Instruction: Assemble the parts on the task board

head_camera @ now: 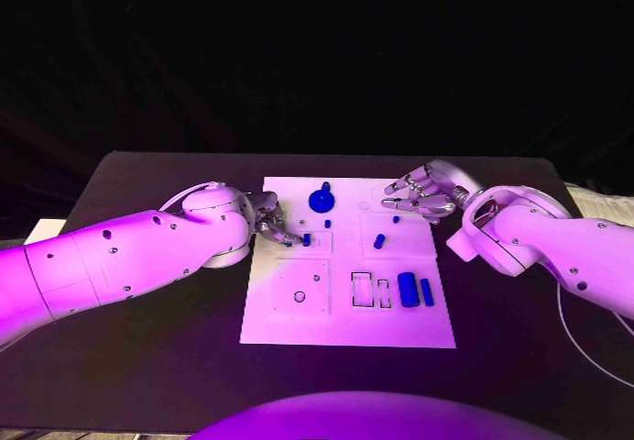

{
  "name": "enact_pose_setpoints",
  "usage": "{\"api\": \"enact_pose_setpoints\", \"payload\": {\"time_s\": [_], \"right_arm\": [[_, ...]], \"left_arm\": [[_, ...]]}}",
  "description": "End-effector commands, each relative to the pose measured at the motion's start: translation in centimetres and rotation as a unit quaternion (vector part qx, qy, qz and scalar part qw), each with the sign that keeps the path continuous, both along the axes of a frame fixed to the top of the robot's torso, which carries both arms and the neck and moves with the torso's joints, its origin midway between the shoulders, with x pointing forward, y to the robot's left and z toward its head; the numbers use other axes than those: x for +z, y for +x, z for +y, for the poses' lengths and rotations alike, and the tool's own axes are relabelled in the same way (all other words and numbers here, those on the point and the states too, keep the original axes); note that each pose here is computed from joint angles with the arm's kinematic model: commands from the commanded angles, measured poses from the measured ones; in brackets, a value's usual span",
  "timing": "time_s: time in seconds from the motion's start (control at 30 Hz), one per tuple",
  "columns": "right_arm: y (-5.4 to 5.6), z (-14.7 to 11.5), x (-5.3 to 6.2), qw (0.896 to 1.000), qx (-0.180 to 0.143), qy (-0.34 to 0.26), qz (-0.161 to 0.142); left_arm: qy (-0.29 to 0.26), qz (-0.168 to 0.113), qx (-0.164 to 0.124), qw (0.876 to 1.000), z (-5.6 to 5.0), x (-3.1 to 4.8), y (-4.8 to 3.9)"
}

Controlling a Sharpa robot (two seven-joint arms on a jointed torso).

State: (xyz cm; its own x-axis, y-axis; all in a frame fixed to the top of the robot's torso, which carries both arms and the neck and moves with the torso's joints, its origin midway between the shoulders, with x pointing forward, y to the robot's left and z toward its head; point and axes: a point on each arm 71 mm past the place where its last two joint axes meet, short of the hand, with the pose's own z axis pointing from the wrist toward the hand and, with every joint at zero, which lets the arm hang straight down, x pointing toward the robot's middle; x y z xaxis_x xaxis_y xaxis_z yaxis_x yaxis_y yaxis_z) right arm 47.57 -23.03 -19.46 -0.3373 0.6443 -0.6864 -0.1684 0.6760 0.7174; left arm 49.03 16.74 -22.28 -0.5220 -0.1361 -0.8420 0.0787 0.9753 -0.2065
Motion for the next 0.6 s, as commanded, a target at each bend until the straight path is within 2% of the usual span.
{"api": "enact_pose_setpoints", "payload": {"time_s": [0.03,0.6], "right_arm": [[-0.09,0.15,-0.03,1.0,0.008,0.0,0.001],[-0.11,0.12,-0.02,1.0,0.008,0.0,0.001]], "left_arm": [[0.011,0.012,0.003,1.0,0.23,-0.42,-0.07],[0.005,0.011,0.006,1.0,0.14,-0.35,-0.02]]}}
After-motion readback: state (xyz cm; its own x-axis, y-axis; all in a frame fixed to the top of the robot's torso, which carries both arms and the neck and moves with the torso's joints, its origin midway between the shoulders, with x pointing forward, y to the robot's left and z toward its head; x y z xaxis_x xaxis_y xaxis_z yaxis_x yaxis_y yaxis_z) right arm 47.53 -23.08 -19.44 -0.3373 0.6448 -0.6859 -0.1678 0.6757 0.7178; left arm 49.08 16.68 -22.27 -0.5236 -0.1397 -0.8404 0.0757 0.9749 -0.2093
